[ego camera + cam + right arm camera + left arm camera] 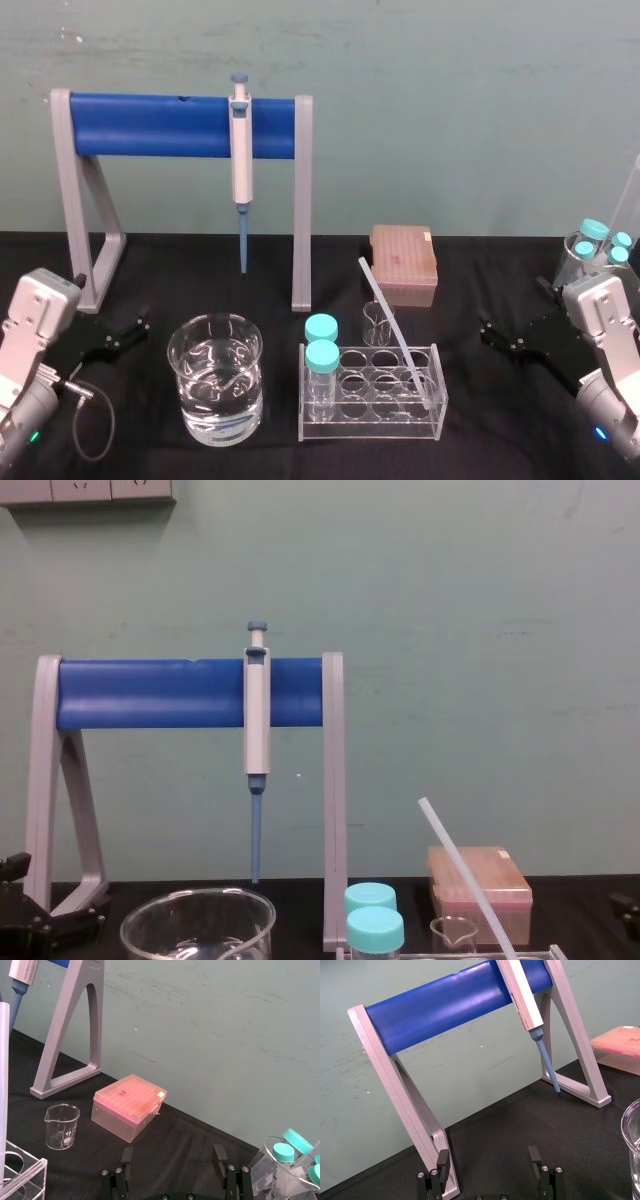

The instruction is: Pick up the stirring rod with one hand, then place it down.

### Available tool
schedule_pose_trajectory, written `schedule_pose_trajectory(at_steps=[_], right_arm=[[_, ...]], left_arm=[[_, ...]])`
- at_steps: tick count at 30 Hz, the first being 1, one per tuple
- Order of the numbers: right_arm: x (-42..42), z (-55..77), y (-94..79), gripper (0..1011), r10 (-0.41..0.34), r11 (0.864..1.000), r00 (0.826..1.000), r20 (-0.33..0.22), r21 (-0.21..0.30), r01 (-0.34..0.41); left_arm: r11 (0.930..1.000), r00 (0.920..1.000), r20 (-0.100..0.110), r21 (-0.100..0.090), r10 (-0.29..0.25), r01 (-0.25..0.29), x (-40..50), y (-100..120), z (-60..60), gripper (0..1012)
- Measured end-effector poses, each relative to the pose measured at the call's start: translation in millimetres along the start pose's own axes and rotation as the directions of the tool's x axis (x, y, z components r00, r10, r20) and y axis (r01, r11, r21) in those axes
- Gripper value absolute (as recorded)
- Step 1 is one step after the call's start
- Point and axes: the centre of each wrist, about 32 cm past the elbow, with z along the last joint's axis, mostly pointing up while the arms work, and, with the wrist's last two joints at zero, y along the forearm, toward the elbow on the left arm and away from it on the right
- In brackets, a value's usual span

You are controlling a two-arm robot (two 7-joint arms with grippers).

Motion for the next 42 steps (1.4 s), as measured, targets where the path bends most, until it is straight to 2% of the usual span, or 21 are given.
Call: schedule_pose_trajectory(at_steps=[26, 29, 37, 42], right_arm=[[0.0, 0.0, 0.0, 1003, 0.0, 1.0, 1.0, 0.0, 0.0, 0.0], [2.4, 1.7, -1.7, 1003, 0.008, 1.0, 1.0, -0.01, 0.004, -0.008], [9.5, 20.0, -13.1, 1003, 0.042, 0.999, 0.999, 0.006, 0.021, -0.042], [17.4, 42.9, -19.1, 1003, 0.092, 0.996, 0.996, 0.013, 0.01, -0.092]], left_arm=[[1.0, 1.0, 0.0, 0.0, 0.0, 0.0, 0.0, 0, 0.0, 1005], [1.0, 1.0, 0.0, 0.0, 0.0, 0.0, 0.0, 0, 0.0, 1005], [1.0, 1.0, 0.0, 0.0, 0.0, 0.0, 0.0, 0, 0.0, 1005], [1.0, 1.0, 0.0, 0.0, 0.0, 0.0, 0.0, 0, 0.0, 1005]])
